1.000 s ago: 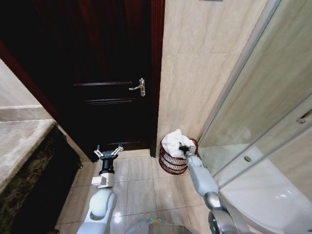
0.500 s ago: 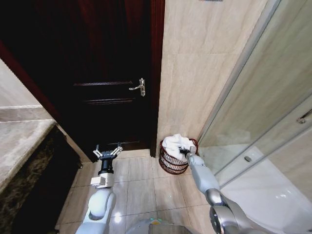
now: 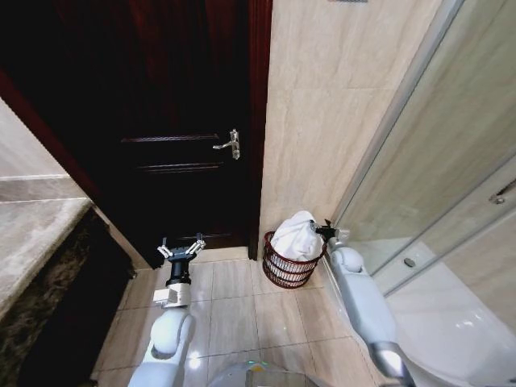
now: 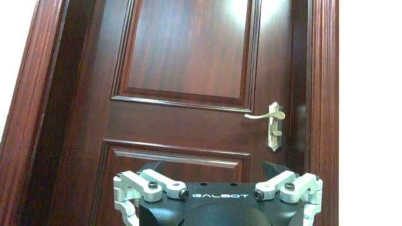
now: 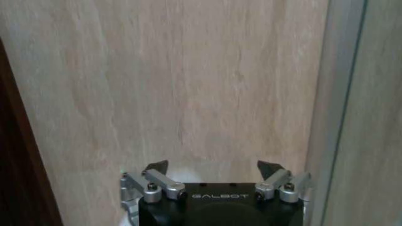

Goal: Discard the used towel into the hamper.

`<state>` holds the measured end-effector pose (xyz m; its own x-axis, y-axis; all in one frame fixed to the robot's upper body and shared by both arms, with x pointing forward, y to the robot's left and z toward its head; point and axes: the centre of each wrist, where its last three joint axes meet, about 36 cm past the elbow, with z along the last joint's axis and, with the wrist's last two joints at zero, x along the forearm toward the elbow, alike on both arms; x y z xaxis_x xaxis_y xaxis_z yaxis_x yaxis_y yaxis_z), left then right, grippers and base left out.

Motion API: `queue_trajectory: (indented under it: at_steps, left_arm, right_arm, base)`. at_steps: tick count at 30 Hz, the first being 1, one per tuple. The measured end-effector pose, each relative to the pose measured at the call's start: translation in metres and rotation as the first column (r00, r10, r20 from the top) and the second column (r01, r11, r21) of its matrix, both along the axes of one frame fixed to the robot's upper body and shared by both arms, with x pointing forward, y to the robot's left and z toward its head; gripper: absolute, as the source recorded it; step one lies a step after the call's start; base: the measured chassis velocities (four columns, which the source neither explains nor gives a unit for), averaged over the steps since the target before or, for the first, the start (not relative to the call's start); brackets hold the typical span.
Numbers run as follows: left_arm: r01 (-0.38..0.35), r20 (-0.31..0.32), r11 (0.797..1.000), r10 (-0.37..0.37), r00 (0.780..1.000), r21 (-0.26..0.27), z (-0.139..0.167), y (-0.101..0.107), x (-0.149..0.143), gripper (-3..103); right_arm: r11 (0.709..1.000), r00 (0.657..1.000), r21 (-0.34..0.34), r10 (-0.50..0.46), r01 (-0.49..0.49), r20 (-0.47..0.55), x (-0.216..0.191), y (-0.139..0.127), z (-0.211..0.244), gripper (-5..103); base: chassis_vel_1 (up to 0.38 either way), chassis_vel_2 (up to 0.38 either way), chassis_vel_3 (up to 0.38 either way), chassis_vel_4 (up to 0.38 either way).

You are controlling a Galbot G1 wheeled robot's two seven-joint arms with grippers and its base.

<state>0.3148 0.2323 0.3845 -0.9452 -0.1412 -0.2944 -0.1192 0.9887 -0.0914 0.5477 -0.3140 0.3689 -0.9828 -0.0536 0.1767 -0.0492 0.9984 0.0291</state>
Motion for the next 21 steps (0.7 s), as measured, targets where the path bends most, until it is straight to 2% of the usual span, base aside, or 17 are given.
queue_trajectory:
  at_steps: [3, 4, 7, 11, 15, 17, 18, 21]
  left_arm:
    - [0.009, 0.004, 1.000, -0.009, 1.000, 0.001, 0.000, 0.002, -0.002, 100]
    - [0.009, 0.004, 1.000, -0.009, 1.000, 0.001, 0.000, 0.002, -0.002, 100]
    - [0.012, 0.010, 1.000, -0.012, 1.000, 0.009, 0.002, 0.006, -0.005, 100]
    - [0.016, 0.017, 1.000, -0.016, 1.000, 0.008, 0.006, 0.009, -0.007, 100]
    - [0.019, 0.018, 1.000, -0.019, 1.000, 0.007, 0.006, 0.010, -0.008, 100]
    - [0.024, 0.019, 1.000, -0.024, 1.000, 0.002, 0.006, 0.008, -0.008, 100]
    - [0.024, 0.019, 1.000, -0.024, 1.000, 0.002, 0.006, 0.008, -0.008, 100]
    - [0.036, 0.024, 0.999, -0.036, 0.999, 0.001, 0.006, 0.006, -0.007, 100]
  right_arm:
    - [1.000, 1.000, 0.019, 0.004, -0.004, -0.009, 0.024, 0.004, -0.002, 100]
    - [1.000, 1.000, 0.019, 0.004, -0.004, -0.009, 0.024, 0.004, -0.002, 100]
    - [0.998, 0.991, 0.046, 0.037, -0.032, -0.127, 0.037, 0.008, -0.014, 100]
    - [1.000, 0.993, 0.026, 0.007, -0.004, -0.115, 0.035, 0.010, -0.021, 100]
    - [0.999, 0.998, 0.034, -0.019, 0.021, -0.056, 0.010, 0.010, -0.006, 100]
    - [0.999, 0.999, 0.018, -0.041, 0.041, 0.006, -0.022, 0.007, 0.005, 100]
    - [0.999, 0.999, 0.018, -0.041, 0.041, 0.006, -0.022, 0.007, 0.005, 100]
    - [0.999, 0.997, 0.014, -0.053, 0.053, 0.064, -0.058, 0.006, 0.021, 100]
  base:
    - [0.000, 0.000, 0.000, 0.000]
    - [0.000, 0.000, 0.000, 0.000]
    - [0.000, 0.000, 0.000, 0.000]
    - [0.000, 0.000, 0.000, 0.000]
    - [0.000, 0.000, 0.000, 0.000]
    - [0.000, 0.000, 0.000, 0.000]
    - [0.000, 0.000, 0.000, 0.000]
    - [0.000, 0.000, 0.000, 0.000]
